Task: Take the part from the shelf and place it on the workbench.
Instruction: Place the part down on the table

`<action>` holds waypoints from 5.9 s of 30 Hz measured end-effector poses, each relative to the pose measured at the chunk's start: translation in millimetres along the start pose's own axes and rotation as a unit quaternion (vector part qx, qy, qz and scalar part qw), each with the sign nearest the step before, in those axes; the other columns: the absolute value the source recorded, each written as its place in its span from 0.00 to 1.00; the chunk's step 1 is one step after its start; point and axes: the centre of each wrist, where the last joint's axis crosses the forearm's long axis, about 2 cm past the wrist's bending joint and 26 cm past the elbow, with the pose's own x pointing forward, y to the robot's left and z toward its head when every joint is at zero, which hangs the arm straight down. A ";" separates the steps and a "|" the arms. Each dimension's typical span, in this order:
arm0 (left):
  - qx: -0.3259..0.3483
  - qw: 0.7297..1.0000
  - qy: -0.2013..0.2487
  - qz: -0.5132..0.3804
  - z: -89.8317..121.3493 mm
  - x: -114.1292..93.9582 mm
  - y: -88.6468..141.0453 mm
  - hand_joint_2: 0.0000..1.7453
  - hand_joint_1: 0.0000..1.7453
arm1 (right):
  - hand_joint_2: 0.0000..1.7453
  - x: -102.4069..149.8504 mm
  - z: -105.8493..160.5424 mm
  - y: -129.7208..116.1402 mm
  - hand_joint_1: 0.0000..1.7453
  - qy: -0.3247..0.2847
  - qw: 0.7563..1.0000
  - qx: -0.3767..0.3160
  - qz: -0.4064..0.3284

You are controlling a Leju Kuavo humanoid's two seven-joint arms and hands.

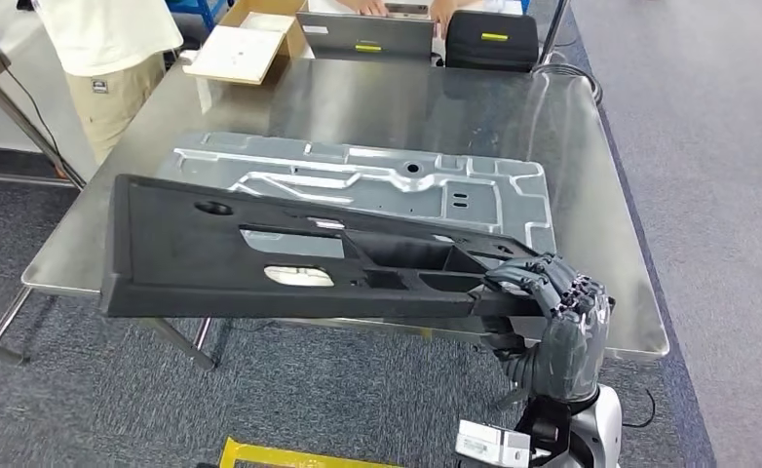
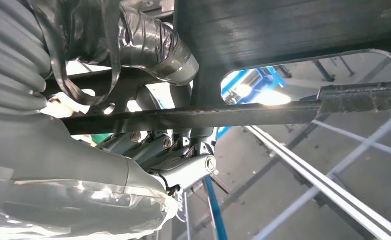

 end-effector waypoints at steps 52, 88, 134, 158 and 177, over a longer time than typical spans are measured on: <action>-0.006 1.000 -0.004 0.026 -0.3 0.5 12.4 1.00 0.00 | 1.00 -153.9 -156.5 -56.0 0.00 0.087 0.945 0.236 0.210; 0.039 0.999 0.024 -0.005 1.5 0.7 43.1 0.00 0.00 | 0.75 -146.8 -69.0 -26.0 0.00 0.056 0.952 0.290 0.078; 0.039 0.999 0.035 -0.004 5.3 -3.4 43.1 0.00 0.00 | 0.00 -131.5 -45.7 -23.2 0.00 0.090 0.978 0.181 0.057; 0.028 1.000 0.007 0.005 2.4 -2.2 18.5 0.00 0.00 | 0.00 -105.0 -16.9 -31.0 0.00 0.091 0.990 0.090 0.050; 0.027 1.000 0.006 0.006 3.0 -2.8 16.7 0.00 0.00 | 0.00 -102.8 -13.3 -31.1 0.00 0.099 0.990 0.092 0.037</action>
